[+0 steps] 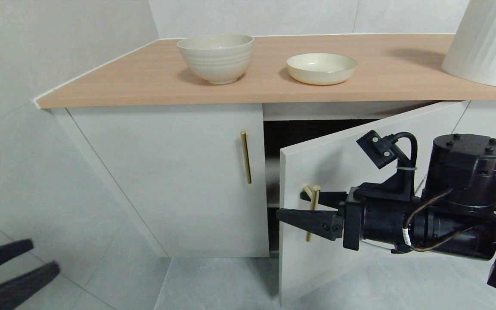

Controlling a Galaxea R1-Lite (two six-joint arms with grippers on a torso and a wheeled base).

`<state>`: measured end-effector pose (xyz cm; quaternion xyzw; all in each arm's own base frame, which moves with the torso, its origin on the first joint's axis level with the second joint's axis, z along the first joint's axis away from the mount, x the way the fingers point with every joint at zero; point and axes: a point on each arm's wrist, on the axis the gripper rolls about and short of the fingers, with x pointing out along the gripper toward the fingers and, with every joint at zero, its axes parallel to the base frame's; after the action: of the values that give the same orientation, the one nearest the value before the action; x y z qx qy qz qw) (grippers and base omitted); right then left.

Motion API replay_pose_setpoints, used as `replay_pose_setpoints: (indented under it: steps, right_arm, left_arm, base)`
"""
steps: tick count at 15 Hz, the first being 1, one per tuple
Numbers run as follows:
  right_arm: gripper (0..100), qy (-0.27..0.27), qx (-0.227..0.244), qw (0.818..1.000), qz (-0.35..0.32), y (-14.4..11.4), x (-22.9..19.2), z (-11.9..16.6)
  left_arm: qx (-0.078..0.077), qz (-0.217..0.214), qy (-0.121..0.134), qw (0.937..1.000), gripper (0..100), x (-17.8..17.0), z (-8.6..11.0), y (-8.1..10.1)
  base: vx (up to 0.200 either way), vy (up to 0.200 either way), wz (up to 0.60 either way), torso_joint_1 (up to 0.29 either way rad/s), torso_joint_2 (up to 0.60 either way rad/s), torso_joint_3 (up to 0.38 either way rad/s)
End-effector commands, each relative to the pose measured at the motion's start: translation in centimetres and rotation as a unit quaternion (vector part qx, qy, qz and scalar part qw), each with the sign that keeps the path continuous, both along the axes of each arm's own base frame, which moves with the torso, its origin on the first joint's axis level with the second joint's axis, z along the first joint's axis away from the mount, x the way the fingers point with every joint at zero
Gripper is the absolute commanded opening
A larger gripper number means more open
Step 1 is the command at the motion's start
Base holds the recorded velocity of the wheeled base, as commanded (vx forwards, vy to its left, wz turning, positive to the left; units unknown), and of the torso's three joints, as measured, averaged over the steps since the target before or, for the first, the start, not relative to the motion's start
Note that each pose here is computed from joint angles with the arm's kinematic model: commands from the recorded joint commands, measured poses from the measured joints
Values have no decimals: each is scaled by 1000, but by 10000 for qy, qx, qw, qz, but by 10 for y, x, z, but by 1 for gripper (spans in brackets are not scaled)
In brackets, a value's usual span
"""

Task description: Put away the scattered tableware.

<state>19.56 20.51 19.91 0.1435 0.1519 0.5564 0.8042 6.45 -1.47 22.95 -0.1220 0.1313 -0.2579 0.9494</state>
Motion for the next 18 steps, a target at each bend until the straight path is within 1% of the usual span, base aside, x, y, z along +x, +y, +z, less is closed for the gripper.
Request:
replay_pose_setpoints:
  steps: [1, 3, 4, 5, 6, 7, 8, 9, 10, 11, 12, 13, 14, 15, 17, 18]
  right_arm:
    - [100, 0, -5, 10000, -11, 0, 0, 0]
    - [100, 11, -15, 10000, -11, 1, 1, -1]
    - [100, 22, -26, 10000, -11, 0, 0, -2]
    - [100, 17, -20, 10000, 12, 0, -1, -1]
    - [100, 38, -42, 10000, 35, 1, -3, -1]
    - [100, 82, -86, 9999, 58, 1, -5, -1]
    - [100, 87, -91, 9999, 73, 1, -5, -1]
    - [100, 92, -97, 9999, 96, 2, -6, -2]
    - [100, 92, -97, 9999, 96, 2, -6, -2]
    - [100, 92, -97, 9999, 96, 2, -6, -2]
    - [100, 92, -97, 9999, 96, 2, -6, -2]
    - [100, 92, -97, 9999, 96, 2, -6, -2]
    - [100, 92, -97, 9999, 96, 2, -6, -2]
    - [100, 90, -105, 9999, 97, 2, -6, -2]
    - [100, 106, -121, 9998, 97, 3, -6, -4]
    - [100, 106, -121, 9998, 97, 3, -6, -4]
  left_arm:
    - [-302, -801, 818, 9930, 100, 110, -9, -31]
    - [-574, -1117, 783, 9890, 100, 132, -15, -52]
    - [-688, -1286, 696, 9869, 100, 140, -15, -62]
    - [-722, -1420, 534, 9858, 100, 149, -14, -71]
    - [-753, -1524, 317, 9849, 100, 157, -11, -79]
    - [-791, -1625, 176, 9834, 100, 162, -11, -88]
    - [-788, -1673, 156, 9826, 100, 162, -11, -93]
    - [-772, -1817, 239, 9800, 100, 159, -15, -101]
    - [-763, -1856, 300, 9792, 100, 159, -17, -104]
    - [-697, -1984, 496, 9764, 100, 159, -28, -113]
    - [-623, -2020, 686, 9750, 100, 160, -39, -121]
    - [-583, -1994, 796, 9749, 100, 165, -46, -125]
    - [-583, -1994, 796, 9749, 100, 165, -46, -125]
    - [-562, -1940, 817, 9760, 0, 169, -51, -128]
    - [-620, -2012, 564, 9760, 0, 177, -55, -136]
    - [-629, -2038, 529, 9756, 0, 180, -59, -140]
  base:
    - [0, 0, 0, 0, 0, 0]
    - [0, 0, 0, 0, 0, 0]
    - [0, 0, 0, 0, 0, 0]
    - [0, 0, 0, 0, 0, 0]
    - [0, 0, 0, 0, 0, 0]
    - [0, 0, 0, 0, 0, 0]
    - [0, 0, 0, 0, 0, 0]
    - [0, 0, 0, 0, 0, 0]
    - [0, 0, 0, 0, 0, 0]
    - [0, 0, 0, 0, 0, 0]
    - [0, 0, 0, 0, 0, 0]
    - [0, 0, 0, 0, 0, 0]
    - [0, 0, 0, 0, 0, 0]
    - [0, 0, 0, 0, 0, 0]
    - [0, 0, 0, 0, 0, 0]
    - [0, 0, 0, 0, 0, 0]
